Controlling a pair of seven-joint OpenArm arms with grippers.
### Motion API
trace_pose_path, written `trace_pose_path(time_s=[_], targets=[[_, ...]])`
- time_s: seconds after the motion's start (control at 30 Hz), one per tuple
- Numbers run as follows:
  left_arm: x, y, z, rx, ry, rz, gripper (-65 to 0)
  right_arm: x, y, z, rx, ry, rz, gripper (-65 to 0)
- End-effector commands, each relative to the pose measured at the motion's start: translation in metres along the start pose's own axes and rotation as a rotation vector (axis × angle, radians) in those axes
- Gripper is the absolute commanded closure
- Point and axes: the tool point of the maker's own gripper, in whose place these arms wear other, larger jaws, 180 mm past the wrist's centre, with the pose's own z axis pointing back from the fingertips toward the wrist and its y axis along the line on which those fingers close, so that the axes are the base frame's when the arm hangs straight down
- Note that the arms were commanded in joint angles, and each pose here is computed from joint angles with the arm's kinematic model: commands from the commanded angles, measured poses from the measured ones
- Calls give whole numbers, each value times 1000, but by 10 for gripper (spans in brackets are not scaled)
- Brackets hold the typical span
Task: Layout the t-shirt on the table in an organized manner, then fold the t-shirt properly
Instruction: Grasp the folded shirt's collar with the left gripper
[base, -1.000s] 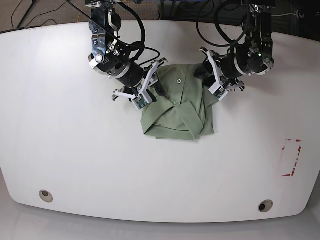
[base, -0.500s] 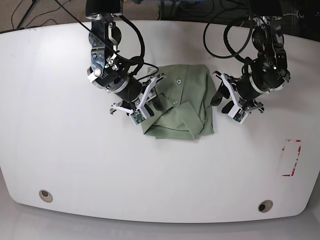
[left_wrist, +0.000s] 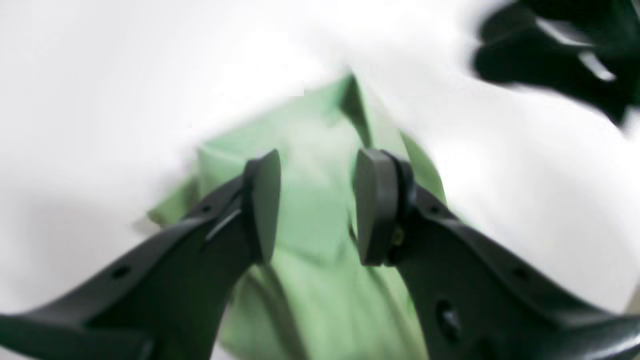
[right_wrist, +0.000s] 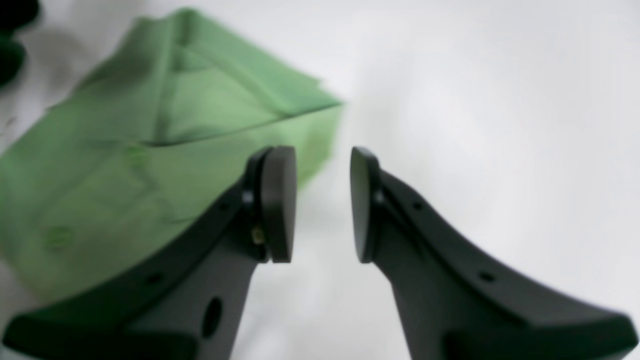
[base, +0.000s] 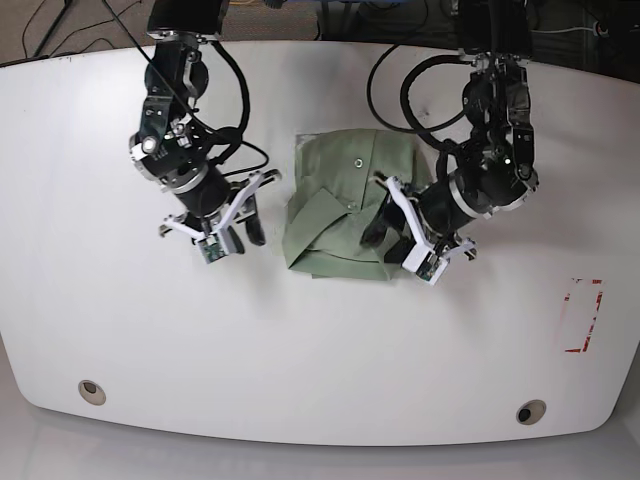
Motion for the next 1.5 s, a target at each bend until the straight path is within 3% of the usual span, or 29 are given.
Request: trace_pose_path(time_s=[0.0, 0.23, 0.5, 1.0, 1.47], targets=[[29, -10, -7, -21, -93, 35, -233, 16, -16, 9, -37, -54, 17, -171], [43, -27, -31, 2, -159, 82, -235, 11, -50, 23, -129, -51, -8, -170], [17, -77, -68, -41, -114, -45, -235, 9, -72, 36, -195, -57, -24, -170], [-37, -43, -57, 222, -139, -80, -233, 5, -71, 37, -195, -49, -33, -170], [-59, -37, -55, 240, -107, -76, -233, 3, -67, 35, -185, -47, -39, -170]])
